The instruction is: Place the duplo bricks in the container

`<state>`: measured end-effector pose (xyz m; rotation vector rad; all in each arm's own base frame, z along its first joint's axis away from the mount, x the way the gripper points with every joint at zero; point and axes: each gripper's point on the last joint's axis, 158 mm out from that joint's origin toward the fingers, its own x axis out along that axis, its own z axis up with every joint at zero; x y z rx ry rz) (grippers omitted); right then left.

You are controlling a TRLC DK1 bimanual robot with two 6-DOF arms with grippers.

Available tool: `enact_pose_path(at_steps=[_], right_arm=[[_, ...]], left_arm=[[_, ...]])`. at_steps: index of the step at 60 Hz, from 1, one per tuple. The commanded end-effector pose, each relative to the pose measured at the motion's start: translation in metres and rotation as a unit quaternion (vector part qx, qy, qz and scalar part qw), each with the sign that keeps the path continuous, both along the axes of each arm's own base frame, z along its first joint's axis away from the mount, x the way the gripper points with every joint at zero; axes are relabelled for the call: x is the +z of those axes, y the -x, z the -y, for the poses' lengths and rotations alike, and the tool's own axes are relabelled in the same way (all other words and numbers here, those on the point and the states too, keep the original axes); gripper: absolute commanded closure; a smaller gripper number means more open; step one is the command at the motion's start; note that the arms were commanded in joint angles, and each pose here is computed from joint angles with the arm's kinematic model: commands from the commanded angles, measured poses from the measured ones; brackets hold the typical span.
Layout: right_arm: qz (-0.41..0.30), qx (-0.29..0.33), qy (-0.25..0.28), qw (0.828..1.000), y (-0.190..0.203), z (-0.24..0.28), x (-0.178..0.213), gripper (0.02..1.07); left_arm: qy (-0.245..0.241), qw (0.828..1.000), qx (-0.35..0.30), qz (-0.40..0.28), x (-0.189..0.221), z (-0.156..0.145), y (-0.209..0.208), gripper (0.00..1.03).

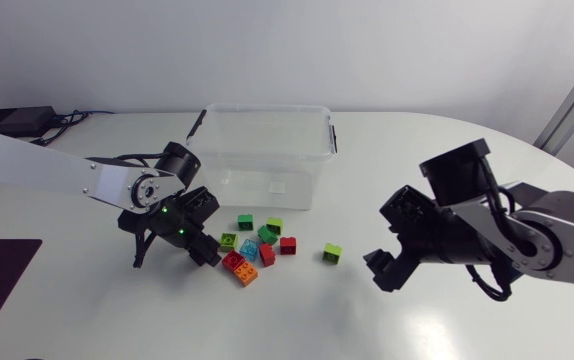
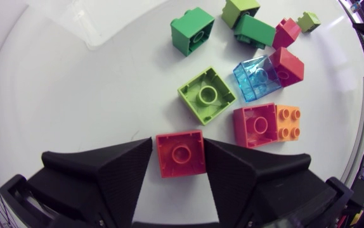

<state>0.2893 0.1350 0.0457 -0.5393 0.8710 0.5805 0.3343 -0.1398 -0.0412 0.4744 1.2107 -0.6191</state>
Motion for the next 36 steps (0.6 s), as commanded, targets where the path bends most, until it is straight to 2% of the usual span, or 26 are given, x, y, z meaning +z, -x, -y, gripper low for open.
enact_pose_path(at_steps=[1, 10, 19, 36], right_arm=[[0.002, 0.023, 0.003, 1.0, -0.008, -0.01, 0.0, 0.13], [-0.029, 0.049, -0.009, 0.998, -0.008, -0.026, -0.013, 0.13], [-0.062, 0.082, -0.023, 0.994, -0.005, -0.041, -0.029, 0.15], [-0.077, 0.1, -0.011, 0.992, -0.014, -0.049, -0.05, 0.16]], left_arm=[[0.002, 1.0, -0.024, 0.003, 0.002, 0.006, 0.003, 0.64], [0.015, 0.999, -0.026, 0.037, 0.028, 0.008, -0.004, 0.64], [0.043, 0.996, -0.024, 0.075, 0.073, 0.012, -0.011, 0.64], [0.076, 0.988, -0.016, 0.131, 0.135, 0.011, -0.024, 0.64]])
